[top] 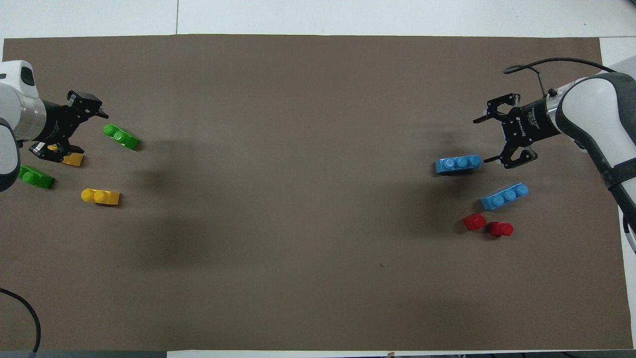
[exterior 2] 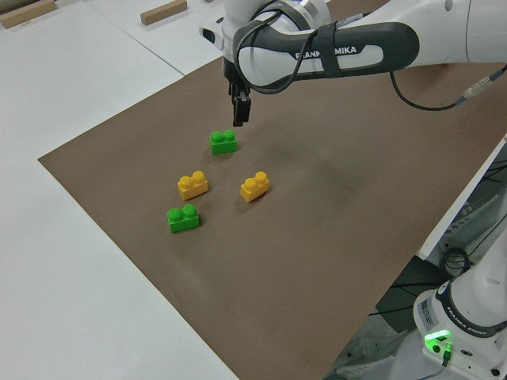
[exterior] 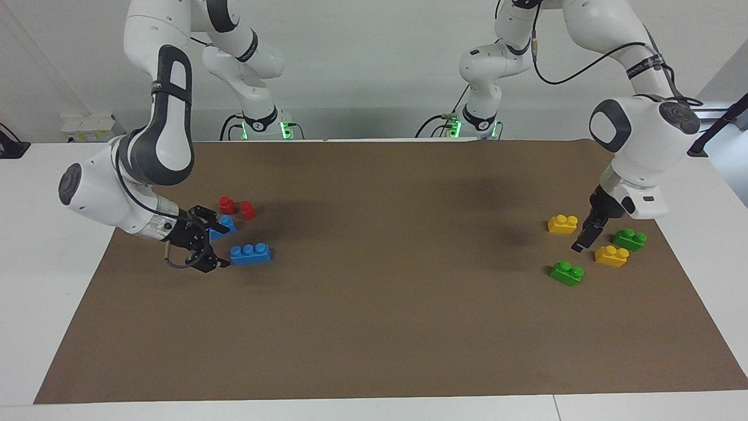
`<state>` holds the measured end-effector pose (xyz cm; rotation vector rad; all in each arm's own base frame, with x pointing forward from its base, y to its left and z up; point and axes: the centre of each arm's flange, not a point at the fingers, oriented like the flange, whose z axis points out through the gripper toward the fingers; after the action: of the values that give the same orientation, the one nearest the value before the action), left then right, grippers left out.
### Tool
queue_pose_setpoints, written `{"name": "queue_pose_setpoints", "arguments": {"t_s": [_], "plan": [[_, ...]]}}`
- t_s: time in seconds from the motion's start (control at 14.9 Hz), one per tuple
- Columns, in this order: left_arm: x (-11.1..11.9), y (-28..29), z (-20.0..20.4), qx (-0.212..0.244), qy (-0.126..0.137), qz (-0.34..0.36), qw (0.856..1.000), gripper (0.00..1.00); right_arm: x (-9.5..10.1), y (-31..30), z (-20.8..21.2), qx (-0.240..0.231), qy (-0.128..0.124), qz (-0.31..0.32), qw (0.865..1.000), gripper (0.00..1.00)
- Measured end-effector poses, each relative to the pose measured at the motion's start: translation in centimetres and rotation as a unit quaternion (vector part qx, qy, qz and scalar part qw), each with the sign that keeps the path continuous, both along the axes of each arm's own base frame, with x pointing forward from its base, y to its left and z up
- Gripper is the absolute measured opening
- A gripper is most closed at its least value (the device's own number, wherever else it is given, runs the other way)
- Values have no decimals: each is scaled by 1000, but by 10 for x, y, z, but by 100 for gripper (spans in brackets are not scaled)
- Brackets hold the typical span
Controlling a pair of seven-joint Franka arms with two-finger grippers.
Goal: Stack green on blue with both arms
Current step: 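Lower the left gripper onto the green brick while the right gripper lowers onto blue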
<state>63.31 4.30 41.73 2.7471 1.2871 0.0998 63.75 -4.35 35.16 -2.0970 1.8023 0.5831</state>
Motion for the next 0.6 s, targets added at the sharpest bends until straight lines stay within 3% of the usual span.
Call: {"name": "queue_pose_setpoints", "arguments": {"t_s": [0.34, 0.6], "plan": [[32, 11, -40, 13, 13, 32, 999, 100, -16, -10, -33, 25, -4, 6, 1000, 100], [43, 14, -60, 13, 18, 33, 999, 100, -27, -17, -53, 29, 0, 5, 1000, 100]]}}
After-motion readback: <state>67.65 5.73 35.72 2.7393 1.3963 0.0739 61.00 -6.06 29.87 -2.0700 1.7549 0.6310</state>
